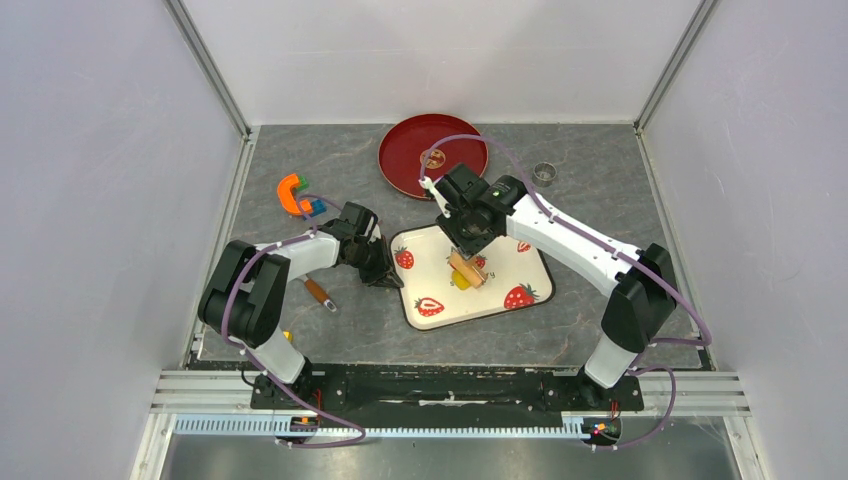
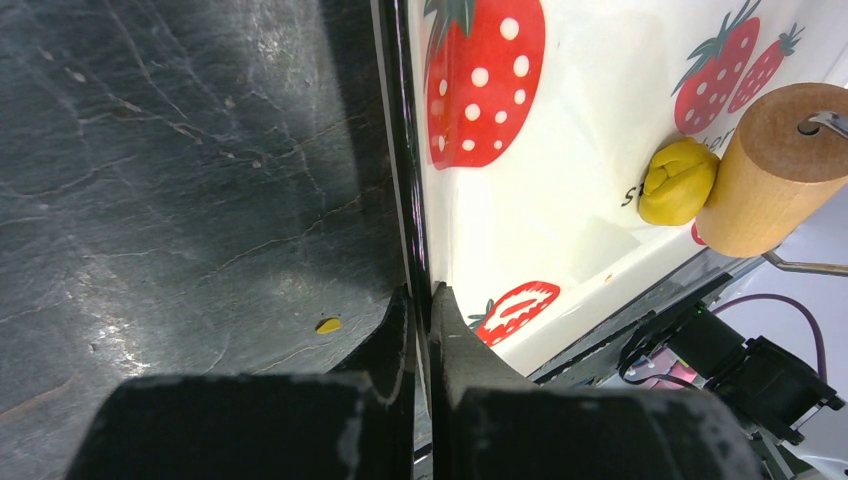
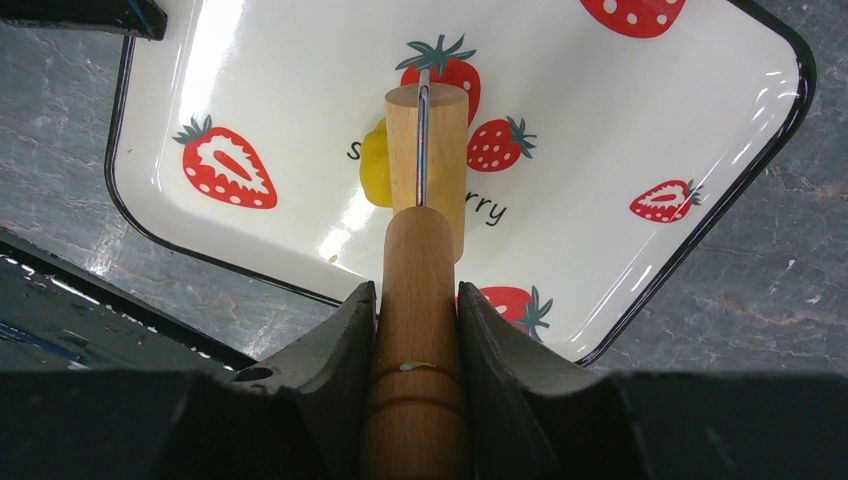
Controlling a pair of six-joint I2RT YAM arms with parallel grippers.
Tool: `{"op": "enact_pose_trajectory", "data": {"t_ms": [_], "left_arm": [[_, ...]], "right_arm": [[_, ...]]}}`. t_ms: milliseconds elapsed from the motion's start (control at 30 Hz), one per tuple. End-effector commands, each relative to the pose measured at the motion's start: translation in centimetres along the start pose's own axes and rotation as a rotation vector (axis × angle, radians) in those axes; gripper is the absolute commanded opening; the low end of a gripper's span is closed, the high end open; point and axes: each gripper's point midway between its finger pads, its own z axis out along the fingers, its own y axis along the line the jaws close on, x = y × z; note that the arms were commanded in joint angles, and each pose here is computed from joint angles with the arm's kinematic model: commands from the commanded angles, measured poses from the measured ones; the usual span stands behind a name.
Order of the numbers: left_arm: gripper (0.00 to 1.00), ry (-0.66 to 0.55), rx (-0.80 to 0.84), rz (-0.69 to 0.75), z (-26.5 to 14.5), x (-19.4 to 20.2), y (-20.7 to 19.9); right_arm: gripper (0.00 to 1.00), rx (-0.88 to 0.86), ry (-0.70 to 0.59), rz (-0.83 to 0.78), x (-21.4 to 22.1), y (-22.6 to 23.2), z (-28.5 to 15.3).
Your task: Roll out the dumpling wrappers from the dough
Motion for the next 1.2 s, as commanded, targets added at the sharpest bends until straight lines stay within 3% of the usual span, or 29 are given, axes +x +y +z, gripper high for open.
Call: {"op": "enact_pose_trajectory", "data": {"t_ms": [0, 433, 800, 1167], "left_arm": [[0.02, 0.027, -0.059, 0.06, 0.1, 0.6, 1.7], [0.02, 0.022, -0.061, 0.058, 0.1, 0.6, 1.7], [0.02, 0.022, -0.06, 0.062, 0.1, 0.7, 1.7], [0.02, 0.019, -0.062, 0.065, 0.0, 0.7, 1.7]], "right_arm": [[0.0, -0.13, -0.062, 0.003, -1.4, 3.1, -0.9], [0.0, -0.167, 0.006, -0.049, 0.7, 6.5, 0.9], [0.0, -0.03, 0.056, -0.045, 3.6, 3.8, 2.8], [0.0, -0.269, -0.256, -0.02, -4.7, 6.7, -4.0]]}}
